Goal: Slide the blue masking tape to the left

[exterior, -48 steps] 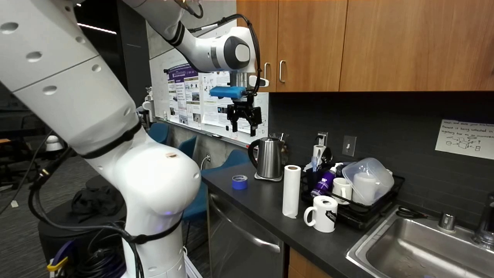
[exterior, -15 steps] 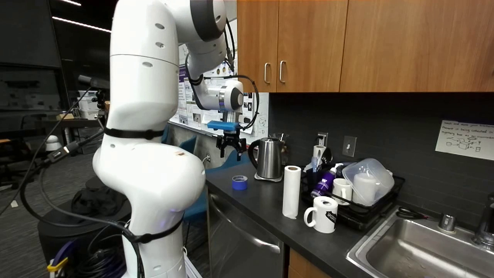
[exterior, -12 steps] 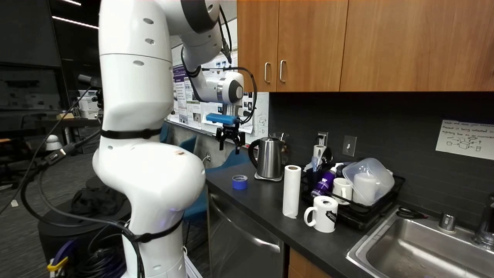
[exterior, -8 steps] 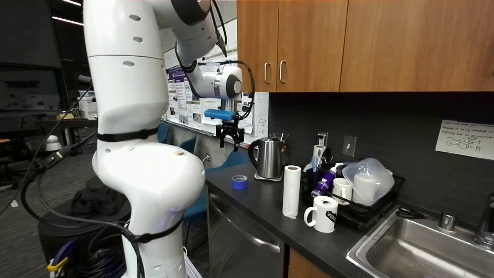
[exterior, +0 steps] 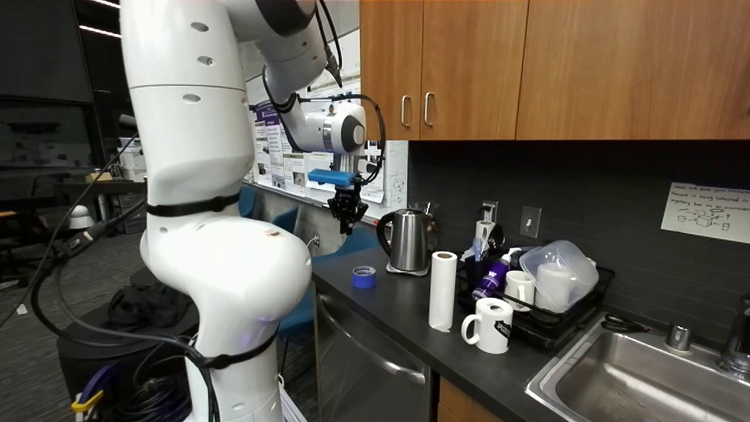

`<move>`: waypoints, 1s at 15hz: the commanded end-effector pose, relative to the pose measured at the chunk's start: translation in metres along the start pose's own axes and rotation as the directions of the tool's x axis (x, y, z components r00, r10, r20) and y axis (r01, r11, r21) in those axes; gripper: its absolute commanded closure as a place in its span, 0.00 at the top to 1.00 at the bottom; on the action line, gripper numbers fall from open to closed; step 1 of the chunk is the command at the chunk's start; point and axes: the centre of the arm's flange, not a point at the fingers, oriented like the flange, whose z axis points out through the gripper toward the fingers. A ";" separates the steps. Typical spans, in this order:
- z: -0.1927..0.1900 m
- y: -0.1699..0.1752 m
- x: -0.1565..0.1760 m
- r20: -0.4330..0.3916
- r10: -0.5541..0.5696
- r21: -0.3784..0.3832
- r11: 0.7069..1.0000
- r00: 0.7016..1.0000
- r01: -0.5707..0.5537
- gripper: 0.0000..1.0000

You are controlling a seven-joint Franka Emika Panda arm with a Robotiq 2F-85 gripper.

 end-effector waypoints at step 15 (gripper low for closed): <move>0.095 -0.024 0.091 0.013 -0.115 -0.084 0.990 0.993 0.116 0.00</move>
